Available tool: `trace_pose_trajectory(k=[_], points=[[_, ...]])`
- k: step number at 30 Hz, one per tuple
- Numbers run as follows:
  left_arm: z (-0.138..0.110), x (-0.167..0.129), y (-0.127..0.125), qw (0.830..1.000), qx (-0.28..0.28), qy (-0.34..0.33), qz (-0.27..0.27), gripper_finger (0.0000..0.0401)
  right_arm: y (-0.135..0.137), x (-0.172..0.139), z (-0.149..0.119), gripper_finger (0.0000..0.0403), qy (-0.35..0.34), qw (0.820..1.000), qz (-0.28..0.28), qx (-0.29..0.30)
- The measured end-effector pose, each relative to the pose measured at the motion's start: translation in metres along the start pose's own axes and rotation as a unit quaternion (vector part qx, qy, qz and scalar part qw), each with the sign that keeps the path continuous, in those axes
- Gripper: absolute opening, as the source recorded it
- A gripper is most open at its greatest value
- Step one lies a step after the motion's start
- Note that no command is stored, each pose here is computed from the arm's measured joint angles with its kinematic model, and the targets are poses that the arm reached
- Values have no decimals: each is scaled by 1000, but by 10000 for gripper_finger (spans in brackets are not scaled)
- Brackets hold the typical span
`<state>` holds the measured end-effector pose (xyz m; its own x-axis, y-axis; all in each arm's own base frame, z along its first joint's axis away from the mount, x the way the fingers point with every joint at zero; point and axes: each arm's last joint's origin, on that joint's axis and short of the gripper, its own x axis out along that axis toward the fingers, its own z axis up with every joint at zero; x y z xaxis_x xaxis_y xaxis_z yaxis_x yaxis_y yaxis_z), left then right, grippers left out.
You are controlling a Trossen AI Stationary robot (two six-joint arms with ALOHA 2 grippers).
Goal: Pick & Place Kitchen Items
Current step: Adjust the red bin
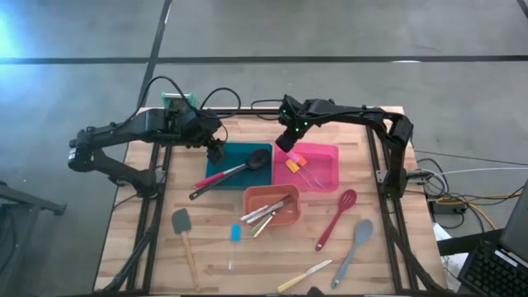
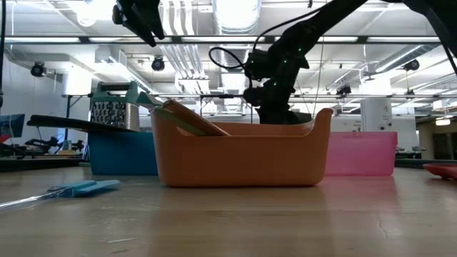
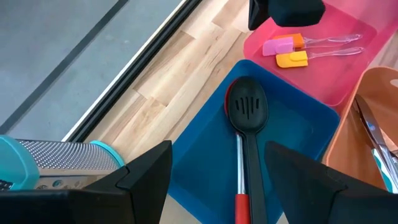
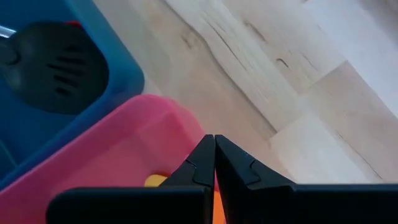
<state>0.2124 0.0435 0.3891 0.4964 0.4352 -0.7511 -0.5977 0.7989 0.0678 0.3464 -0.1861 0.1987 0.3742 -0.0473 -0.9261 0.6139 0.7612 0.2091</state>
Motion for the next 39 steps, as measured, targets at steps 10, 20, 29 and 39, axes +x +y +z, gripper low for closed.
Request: trace_pose_trajectory(k=[10,20,29,39], points=[[0,0,0,1000,1,0,0,258,9,2,-3,8,11,1000,23,0],[0,0,0,1000,1,1,0,258,0,-12,2,8,-18,1000,-3,-2],[-5,0,2,1000,9,25,7,258,-5,-78,-45,8,21,993,-118,-12],[-5,0,2,1000,10,22,7,258,-12,-129,-166,8,-29,982,-106,152]])
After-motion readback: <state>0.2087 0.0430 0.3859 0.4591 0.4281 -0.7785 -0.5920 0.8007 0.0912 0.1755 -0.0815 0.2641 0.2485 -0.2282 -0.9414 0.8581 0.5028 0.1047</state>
